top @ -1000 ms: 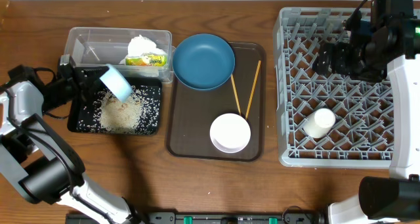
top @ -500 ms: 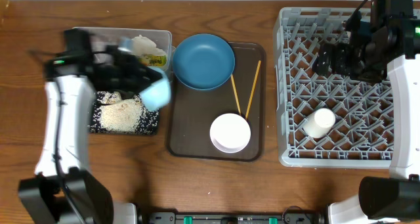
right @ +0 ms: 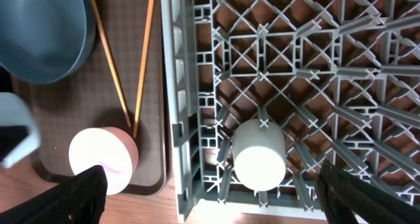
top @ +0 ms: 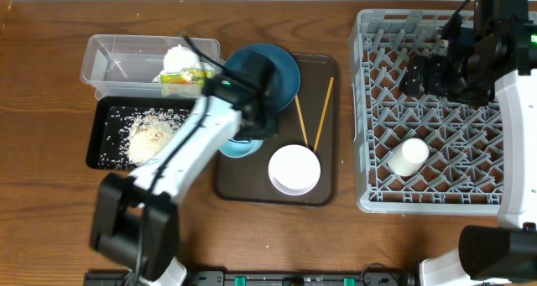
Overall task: Sort waste into correct bins and load items into the dishwasher rack
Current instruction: 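Bring the emptied light-blue bowl back onto the brown tray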
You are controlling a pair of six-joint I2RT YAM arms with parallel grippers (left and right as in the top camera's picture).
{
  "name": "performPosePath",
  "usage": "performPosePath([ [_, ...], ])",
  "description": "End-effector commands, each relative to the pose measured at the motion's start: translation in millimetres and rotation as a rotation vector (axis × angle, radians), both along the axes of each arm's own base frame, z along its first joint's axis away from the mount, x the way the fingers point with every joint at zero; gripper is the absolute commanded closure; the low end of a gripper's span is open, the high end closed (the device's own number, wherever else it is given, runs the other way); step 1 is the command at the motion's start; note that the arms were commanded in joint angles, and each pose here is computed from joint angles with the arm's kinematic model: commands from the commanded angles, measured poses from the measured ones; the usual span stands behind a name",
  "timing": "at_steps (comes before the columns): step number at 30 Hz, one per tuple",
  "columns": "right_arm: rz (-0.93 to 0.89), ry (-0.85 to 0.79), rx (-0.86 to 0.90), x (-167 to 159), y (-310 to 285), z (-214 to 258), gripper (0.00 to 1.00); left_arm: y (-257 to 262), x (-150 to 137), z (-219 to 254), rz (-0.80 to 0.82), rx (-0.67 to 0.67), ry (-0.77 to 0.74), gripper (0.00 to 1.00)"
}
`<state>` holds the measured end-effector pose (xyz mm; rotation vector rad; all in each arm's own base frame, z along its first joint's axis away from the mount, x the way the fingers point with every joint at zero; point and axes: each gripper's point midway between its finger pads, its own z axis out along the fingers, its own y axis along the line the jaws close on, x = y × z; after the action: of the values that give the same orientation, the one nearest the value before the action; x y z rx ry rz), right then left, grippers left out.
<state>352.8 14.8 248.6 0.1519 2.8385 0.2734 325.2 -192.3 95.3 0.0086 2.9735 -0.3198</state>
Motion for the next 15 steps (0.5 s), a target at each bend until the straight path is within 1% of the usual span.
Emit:
performPosePath([
  [1,0.028,-0.027,-0.001,-0.9,4.6,8.4,0.01,4.6,0.7,-19.5,0.039,0.088,0.013,0.94],
  [5,0.028,-0.027,-0.001,-0.9,4.6,8.3,0.01,4.3,-2.4,-36.6,0.033,0.112,0.056,0.93],
  [6,0.028,-0.028,-0.001,-0.7,4.6,8.4,0.01,4.6,-2.6,-38.9,0.033,0.115,0.061,0.91],
  [8,0.028,-0.028,-0.001,-0.6,4.6,8.5,0.01,4.5,-2.8,-39.7,0.032,0.116,0.063,0.78],
  [10,0.028,-0.028,-0.001,-0.6,4.7,8.5,0.01,4.4,-2.7,-38.9,0.031,0.115,0.061,0.71],
  [12,0.028,-0.028,-0.001,-0.6,4.7,8.5,0.01,4.3,-2.6,-38.3,0.031,0.114,0.060,0.65],
  [15,0.028,-0.029,-0.001,-0.5,4.7,8.5,0.01,3.5,-2.7,-36.0,0.027,0.109,0.059,0.62],
])
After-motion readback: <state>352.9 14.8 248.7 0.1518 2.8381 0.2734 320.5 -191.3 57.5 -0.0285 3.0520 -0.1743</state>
